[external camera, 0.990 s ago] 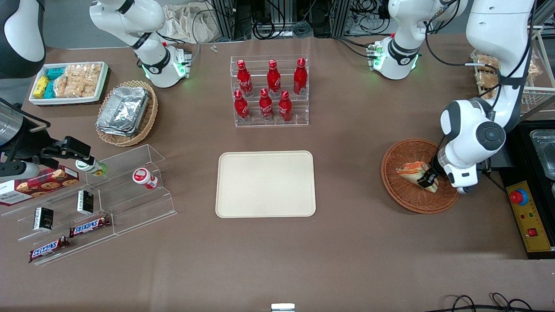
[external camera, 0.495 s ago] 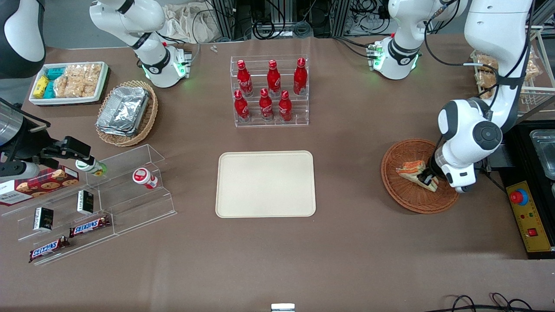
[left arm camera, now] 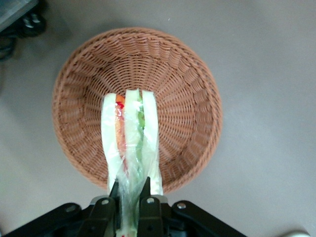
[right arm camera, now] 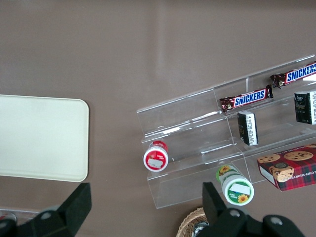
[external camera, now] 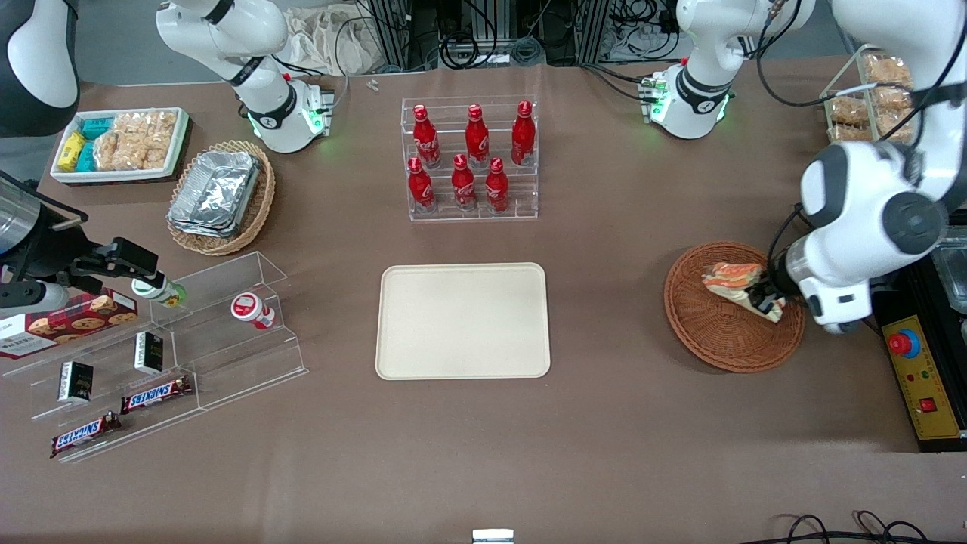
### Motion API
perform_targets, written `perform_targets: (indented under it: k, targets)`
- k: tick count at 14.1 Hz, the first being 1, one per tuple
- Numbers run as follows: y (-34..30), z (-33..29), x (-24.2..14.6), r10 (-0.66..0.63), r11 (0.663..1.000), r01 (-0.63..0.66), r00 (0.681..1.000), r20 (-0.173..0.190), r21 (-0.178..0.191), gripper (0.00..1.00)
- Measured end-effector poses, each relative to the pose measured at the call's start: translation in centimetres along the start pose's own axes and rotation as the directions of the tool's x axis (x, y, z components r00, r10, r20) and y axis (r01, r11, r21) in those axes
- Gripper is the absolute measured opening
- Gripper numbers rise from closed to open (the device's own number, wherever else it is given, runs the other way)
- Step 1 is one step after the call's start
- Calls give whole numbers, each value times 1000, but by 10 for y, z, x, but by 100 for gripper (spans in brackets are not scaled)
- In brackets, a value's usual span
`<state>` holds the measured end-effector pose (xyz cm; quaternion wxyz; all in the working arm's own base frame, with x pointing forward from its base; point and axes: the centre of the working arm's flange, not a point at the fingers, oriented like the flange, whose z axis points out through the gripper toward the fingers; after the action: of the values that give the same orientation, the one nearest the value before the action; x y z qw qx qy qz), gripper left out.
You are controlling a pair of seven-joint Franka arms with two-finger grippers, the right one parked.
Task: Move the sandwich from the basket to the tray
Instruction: 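Carry the held sandwich with the left gripper over the cream tray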
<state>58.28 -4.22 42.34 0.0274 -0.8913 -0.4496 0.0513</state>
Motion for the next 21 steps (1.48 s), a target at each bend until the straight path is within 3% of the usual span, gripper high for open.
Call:
perform_targets:
  k: [2,4,6,9,12,18,19,21]
  targets:
    - [8,-53,-16,48,999,-48,999,9,13,16]
    - [14,-91,-29,128,992,-128,992,6,3,16]
    - [17,-109,-35,263,965,-263,965,8,-8,16]
    - [31,-107,-63,529,848,-529,848,31,-6,15]
    - [57,-100,-114,666,746,-666,745,38,-13,14]
    - [129,-57,-239,839,542,-840,542,-47,-29,13]
    - [143,-40,-258,849,523,-851,525,-54,-43,13]
    - [167,1,-283,848,522,-850,526,-58,-69,13]
